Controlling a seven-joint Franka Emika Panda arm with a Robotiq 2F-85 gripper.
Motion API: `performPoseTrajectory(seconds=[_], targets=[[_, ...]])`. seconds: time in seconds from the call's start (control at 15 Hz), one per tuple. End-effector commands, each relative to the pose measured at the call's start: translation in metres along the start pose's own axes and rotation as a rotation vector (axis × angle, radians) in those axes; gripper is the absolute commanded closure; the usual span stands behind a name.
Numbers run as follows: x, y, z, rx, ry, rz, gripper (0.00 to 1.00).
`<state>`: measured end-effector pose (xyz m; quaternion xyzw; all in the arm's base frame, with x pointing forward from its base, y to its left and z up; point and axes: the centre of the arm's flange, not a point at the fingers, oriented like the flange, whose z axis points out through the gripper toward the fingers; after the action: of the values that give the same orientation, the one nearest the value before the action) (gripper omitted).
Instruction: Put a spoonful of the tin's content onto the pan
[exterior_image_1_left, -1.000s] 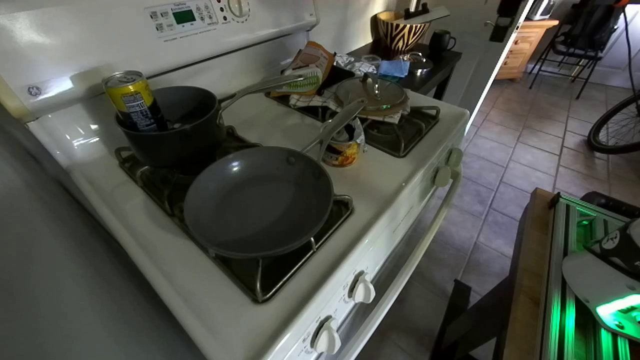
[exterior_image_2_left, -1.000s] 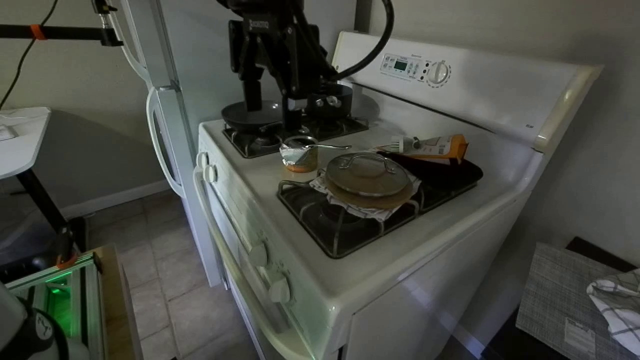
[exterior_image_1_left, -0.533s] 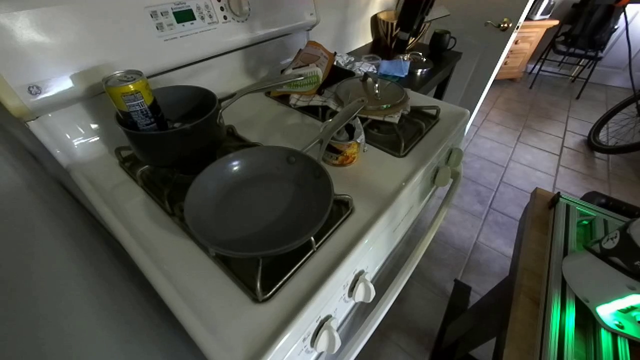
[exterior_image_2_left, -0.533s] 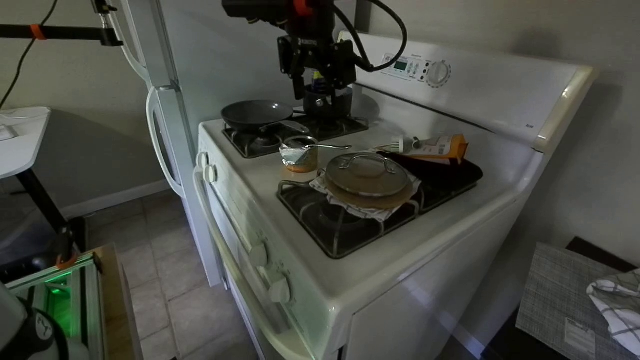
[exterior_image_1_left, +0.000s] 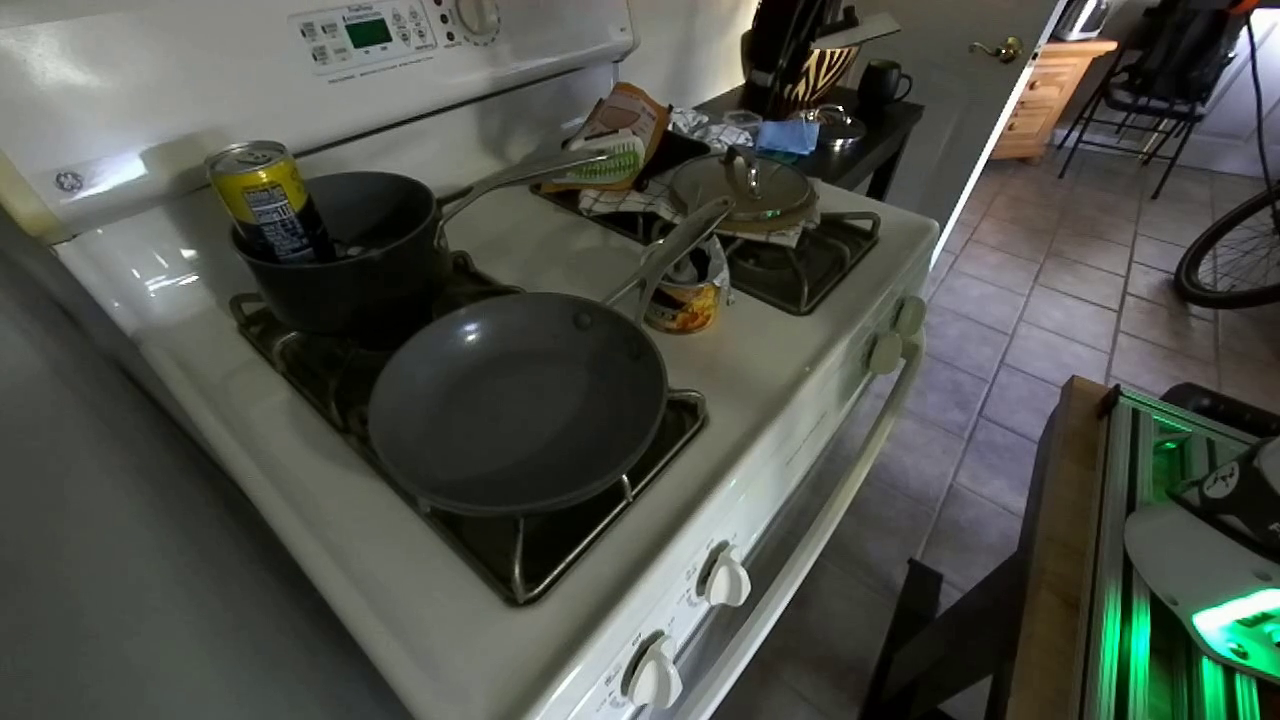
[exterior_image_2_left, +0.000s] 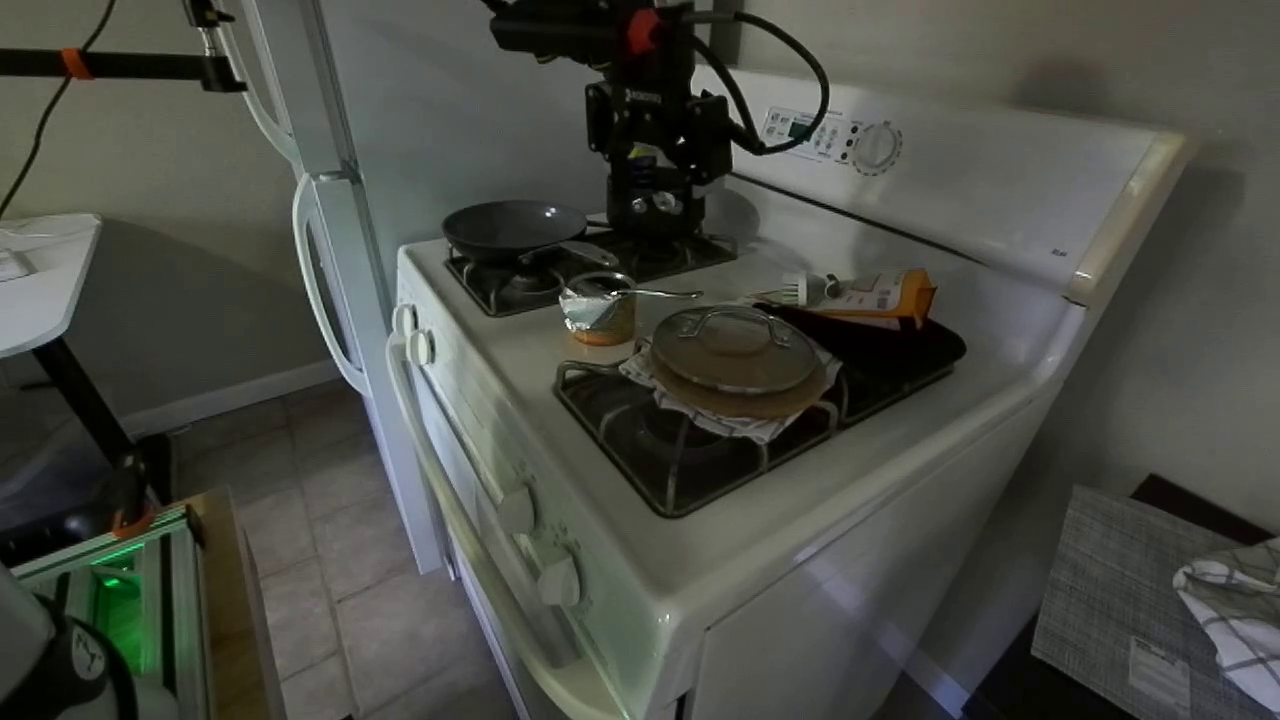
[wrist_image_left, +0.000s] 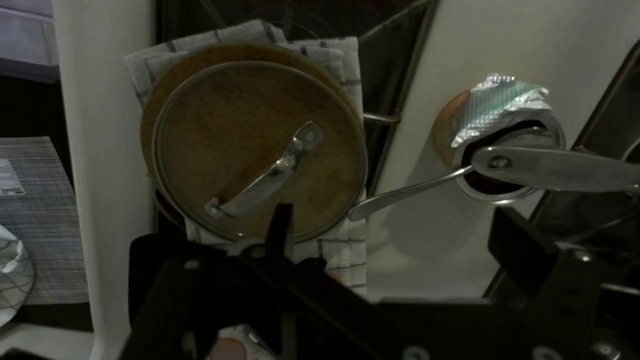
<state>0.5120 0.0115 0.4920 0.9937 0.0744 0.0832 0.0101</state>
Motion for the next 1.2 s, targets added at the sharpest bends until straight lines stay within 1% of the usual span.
performPoseTrajectory(seconds=[0.0,0.07,0.13,0.2,0.4,0.47,0.6,0.67,0.87,1.13], targets=[[0.015,-0.019,0.026,0.082,0.119,0.045,0.0],[0.026,-0.025,0.033,0.107,0.159,0.052,0.0],[0.036,-0.031,0.038,0.126,0.17,0.055,0.0],[0.042,-0.04,0.046,0.139,0.147,0.047,0.0],[0.055,-0.064,0.076,0.133,0.051,-0.003,0.0],[0.061,-0.069,0.082,0.119,0.055,-0.014,0.0],[0.077,-0.074,0.095,0.12,0.075,-0.02,0.0],[0.084,-0.075,0.1,0.123,0.065,-0.021,0.0],[0.092,-0.078,0.116,0.079,-0.027,-0.041,0.0],[0.088,-0.079,0.127,0.017,-0.156,-0.084,0.0]])
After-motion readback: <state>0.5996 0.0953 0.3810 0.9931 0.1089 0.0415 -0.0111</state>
